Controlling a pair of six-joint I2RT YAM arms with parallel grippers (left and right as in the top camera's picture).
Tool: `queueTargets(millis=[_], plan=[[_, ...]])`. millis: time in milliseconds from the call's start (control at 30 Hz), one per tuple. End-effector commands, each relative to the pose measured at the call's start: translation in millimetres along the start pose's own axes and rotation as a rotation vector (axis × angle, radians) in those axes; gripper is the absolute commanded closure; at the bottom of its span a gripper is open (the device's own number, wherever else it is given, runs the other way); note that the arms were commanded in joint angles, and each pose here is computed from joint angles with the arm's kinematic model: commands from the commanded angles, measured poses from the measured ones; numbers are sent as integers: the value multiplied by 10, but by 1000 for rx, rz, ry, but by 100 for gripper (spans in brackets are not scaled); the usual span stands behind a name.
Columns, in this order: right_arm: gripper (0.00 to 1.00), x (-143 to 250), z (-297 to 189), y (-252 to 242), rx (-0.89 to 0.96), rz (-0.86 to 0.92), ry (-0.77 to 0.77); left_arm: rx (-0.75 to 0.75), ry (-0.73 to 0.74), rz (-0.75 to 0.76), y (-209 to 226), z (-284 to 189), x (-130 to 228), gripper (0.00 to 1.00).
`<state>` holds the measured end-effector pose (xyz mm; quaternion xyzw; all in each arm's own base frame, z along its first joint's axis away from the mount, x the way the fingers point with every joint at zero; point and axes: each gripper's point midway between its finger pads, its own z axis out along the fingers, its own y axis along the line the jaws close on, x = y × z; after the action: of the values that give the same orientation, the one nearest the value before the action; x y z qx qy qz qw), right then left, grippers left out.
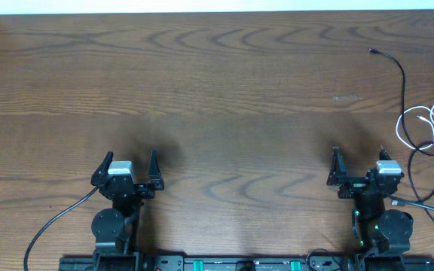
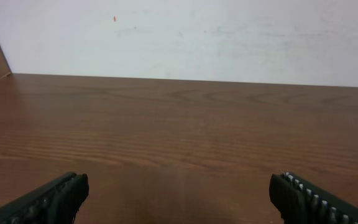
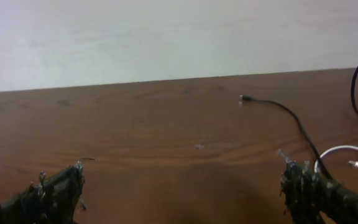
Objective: Untangle cables
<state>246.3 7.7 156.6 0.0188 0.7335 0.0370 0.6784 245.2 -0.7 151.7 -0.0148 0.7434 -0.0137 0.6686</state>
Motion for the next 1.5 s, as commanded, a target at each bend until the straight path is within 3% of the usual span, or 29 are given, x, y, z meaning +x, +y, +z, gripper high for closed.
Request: queueTargets(millis=[0, 1467], plan=[[1, 16, -3, 12, -11, -52, 4, -13, 50, -4, 25, 4, 154, 2], [1, -2, -4, -108, 38, -48, -2, -13, 50, -4, 25, 4, 154, 2]])
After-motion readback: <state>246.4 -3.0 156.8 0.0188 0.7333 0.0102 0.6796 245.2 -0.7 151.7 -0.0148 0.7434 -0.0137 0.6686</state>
